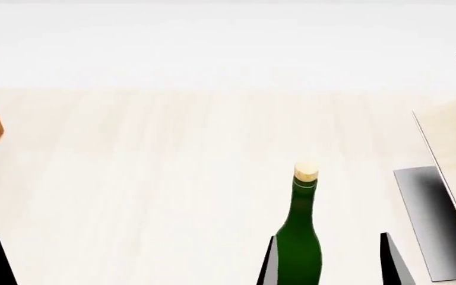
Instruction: Put the wine bottle on the wine rack.
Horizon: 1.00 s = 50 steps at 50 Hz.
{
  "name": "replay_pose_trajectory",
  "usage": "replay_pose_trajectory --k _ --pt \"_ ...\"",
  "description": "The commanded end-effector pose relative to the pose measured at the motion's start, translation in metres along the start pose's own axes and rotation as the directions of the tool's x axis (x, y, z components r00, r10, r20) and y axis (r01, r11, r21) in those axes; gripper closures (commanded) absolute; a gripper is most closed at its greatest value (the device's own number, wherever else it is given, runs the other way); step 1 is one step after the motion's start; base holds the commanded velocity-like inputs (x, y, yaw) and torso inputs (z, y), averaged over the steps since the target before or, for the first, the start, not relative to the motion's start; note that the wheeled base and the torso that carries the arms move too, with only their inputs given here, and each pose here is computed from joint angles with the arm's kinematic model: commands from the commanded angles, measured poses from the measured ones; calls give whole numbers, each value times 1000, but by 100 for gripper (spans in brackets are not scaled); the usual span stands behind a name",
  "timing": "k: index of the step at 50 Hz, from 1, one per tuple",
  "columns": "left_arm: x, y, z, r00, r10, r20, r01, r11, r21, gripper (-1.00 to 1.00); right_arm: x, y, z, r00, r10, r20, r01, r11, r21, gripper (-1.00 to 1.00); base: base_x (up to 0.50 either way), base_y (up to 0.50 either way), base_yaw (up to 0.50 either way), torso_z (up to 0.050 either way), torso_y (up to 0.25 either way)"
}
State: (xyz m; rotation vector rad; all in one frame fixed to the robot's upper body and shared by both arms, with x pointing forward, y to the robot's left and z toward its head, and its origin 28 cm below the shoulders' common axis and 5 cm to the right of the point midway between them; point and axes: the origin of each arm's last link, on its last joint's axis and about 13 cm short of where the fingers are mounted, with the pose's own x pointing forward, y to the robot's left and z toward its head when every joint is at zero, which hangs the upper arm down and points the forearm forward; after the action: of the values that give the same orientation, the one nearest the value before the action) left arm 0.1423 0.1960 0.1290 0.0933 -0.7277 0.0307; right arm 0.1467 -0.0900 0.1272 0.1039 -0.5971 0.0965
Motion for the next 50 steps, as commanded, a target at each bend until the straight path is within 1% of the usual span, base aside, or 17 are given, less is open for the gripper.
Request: replay_pose_trajectory --k 1,50 --pt "0 0 0 1000 1 1 -1 1000 1 -100 0 0 0 1000 0 1 0 1000 4 -100 0 -66 0 0 0" --pt "0 0 0 1000 -2 -2 2 1000 3 -100 1 -1 -1 1000 1 -11 -1 1000 -3 -100 0 -69 0 0 0"
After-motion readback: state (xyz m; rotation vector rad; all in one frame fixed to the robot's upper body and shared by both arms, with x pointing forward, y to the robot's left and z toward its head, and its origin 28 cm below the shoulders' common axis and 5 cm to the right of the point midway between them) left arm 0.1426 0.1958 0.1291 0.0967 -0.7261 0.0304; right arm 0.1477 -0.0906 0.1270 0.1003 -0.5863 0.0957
